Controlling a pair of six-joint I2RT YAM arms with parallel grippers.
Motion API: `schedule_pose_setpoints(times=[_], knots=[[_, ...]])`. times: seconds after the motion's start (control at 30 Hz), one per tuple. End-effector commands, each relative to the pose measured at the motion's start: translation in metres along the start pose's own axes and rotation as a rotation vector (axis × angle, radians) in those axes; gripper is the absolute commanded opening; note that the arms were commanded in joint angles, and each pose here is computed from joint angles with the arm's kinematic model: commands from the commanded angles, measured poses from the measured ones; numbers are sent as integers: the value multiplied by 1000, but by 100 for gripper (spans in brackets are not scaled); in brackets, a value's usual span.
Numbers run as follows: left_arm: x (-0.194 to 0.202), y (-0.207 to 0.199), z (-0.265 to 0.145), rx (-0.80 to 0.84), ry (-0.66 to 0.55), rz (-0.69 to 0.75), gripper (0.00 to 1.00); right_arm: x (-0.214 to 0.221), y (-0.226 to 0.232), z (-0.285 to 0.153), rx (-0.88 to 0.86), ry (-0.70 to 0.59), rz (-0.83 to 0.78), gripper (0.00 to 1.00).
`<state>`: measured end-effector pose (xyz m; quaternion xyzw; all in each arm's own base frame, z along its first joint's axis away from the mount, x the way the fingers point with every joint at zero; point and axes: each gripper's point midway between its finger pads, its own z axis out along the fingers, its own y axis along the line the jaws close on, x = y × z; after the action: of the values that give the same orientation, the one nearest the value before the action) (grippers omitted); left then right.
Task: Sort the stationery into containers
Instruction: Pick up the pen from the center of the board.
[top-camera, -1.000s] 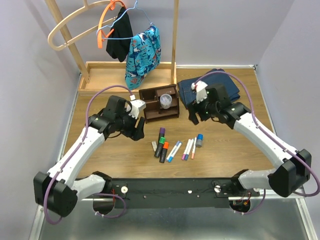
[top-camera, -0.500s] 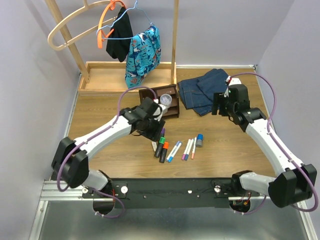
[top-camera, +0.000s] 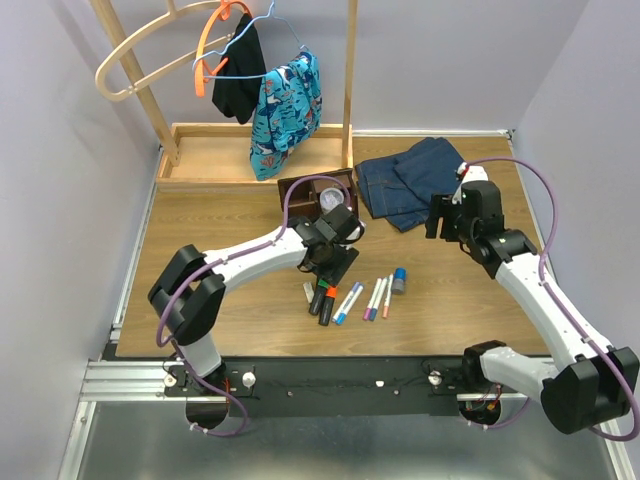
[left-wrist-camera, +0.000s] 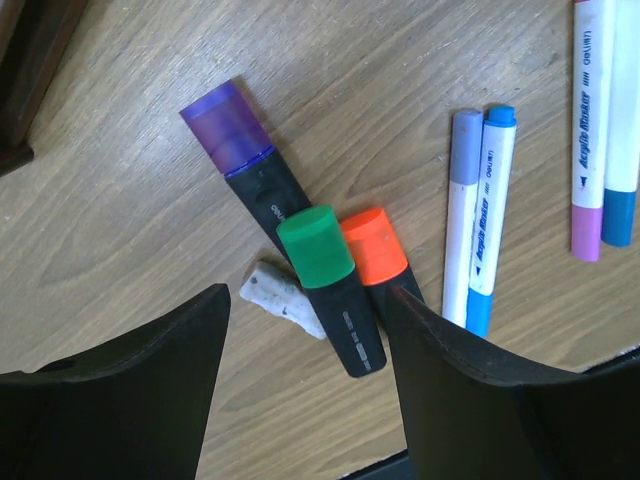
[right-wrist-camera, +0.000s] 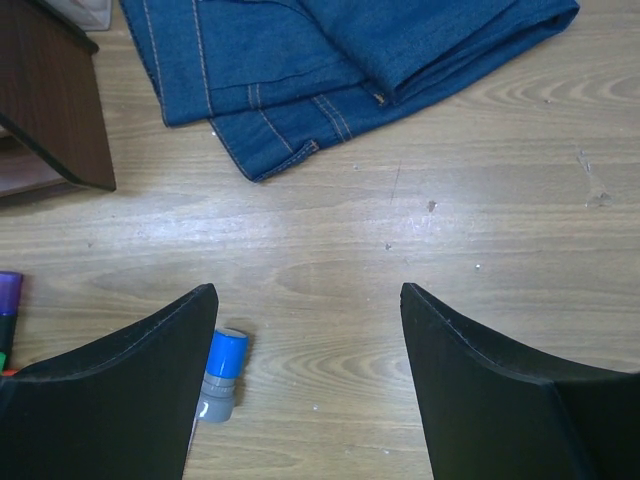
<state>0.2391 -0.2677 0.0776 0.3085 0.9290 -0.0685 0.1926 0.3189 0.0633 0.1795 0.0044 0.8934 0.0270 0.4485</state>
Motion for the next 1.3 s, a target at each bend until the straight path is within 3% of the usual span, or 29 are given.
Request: schedule_pose_setpoints(times=[0.0,1.27], knots=[[-8,9,8,-66,-6,18,71,-7,3,-7,-28,-45,27,81],[19,-8,38,24,107,30,51,4,3,-9,-53,-31,36,81]])
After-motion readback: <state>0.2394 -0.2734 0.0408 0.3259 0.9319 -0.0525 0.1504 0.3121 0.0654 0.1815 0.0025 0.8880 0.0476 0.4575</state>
